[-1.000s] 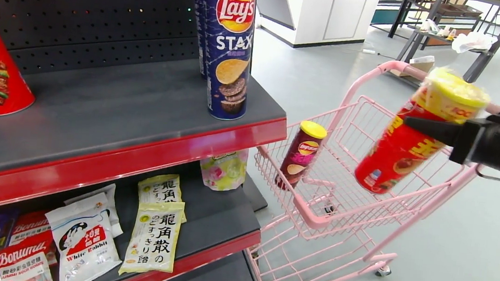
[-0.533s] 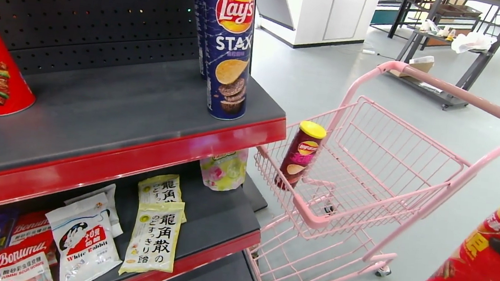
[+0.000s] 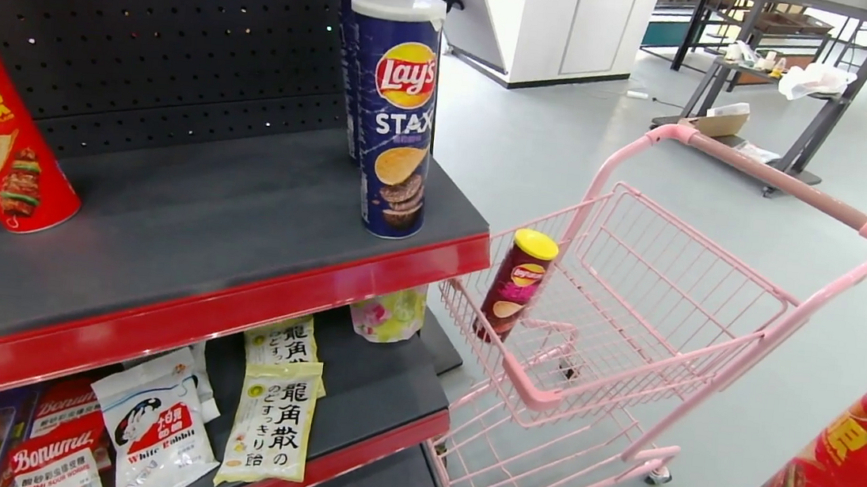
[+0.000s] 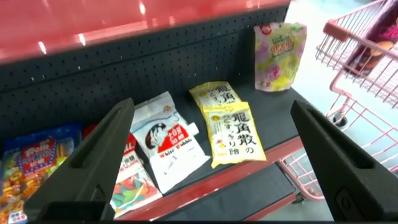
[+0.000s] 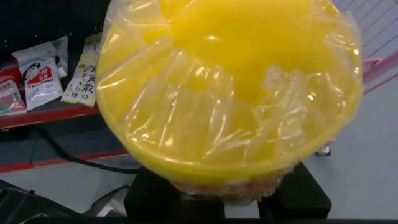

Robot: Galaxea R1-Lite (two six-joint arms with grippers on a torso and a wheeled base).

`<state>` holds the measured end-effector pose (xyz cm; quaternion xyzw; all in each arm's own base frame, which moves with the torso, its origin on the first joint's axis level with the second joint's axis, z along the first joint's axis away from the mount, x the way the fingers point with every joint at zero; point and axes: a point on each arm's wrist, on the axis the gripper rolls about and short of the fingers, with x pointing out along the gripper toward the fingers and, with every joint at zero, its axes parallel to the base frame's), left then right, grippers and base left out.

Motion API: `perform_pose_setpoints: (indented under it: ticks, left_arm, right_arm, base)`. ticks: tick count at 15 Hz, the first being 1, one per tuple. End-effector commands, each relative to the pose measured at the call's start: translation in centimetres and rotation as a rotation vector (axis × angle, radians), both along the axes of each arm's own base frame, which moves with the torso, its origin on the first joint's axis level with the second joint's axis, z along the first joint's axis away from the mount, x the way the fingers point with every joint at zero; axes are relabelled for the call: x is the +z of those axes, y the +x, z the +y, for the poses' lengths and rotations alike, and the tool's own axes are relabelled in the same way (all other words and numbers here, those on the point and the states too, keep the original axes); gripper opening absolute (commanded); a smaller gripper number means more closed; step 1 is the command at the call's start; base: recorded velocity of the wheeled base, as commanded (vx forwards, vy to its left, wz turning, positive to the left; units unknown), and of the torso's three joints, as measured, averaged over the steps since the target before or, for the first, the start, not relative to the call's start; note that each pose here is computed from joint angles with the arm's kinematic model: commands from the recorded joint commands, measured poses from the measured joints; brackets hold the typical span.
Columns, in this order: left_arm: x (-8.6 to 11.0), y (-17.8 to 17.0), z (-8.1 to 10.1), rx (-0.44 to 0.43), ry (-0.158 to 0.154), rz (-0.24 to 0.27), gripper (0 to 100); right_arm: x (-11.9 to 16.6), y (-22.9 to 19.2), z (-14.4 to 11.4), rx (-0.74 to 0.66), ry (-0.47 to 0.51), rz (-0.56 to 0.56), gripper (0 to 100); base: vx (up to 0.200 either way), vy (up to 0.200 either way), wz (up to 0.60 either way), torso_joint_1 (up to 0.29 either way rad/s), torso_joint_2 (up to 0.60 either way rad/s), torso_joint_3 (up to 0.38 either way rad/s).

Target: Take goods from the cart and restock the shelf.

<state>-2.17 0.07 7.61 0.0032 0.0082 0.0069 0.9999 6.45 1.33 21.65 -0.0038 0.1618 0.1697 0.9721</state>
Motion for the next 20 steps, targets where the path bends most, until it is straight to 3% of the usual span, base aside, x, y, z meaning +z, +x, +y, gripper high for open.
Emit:
perform_pose_setpoints:
  ticks: [1, 7, 11, 14, 18, 20]
  left_arm:
    - [0.0, 0.0, 0.0, 0.000, 0.000, 0.005, 100]
    - [0.0, 0.0, 0.0, 0.000, 0.000, 0.007, 100]
    - [0.0, 0.0, 0.0, 0.000, 0.000, 0.007, 100]
    - [0.0, 0.0, 0.0, 0.000, 0.000, 0.005, 100]
    - [0.0, 0.0, 0.0, 0.000, 0.000, 0.007, 100]
    - [0.0, 0.0, 0.0, 0.000, 0.000, 0.007, 100]
  right_arm:
    - [0.0, 0.5, 0.1, 0.004, -0.009, 0.013, 0]
    - [0.3, 1.5, 0.3, 0.030, -0.024, 0.016, 0]
    - [1.9, 2.7, 1.4, 0.207, 0.016, 0.013, 0]
    - [2.6, 4.2, 2.2, 0.257, 0.009, 0.028, 0]
    - [2.3, 4.5, 2.2, 0.262, -0.045, 0.021, 0]
    - [2.2, 4.5, 2.2, 0.264, -0.046, 0.024, 0]
  base:
    - [0.000, 0.000, 0.00, 0.178, -0.52, -0.354]
    - [0.000, 0.000, 0.00, 0.213, -0.58, -0.370]
    - [0.000, 0.000, 0.00, 0.179, -0.45, -0.273]
    - [0.000, 0.000, 0.00, 0.157, -0.38, -0.227]
    - [0.000, 0.000, 0.00, 0.038, -0.08, -0.046]
    - [0.000, 0.000, 0.60, 0.007, 0.00, -0.005]
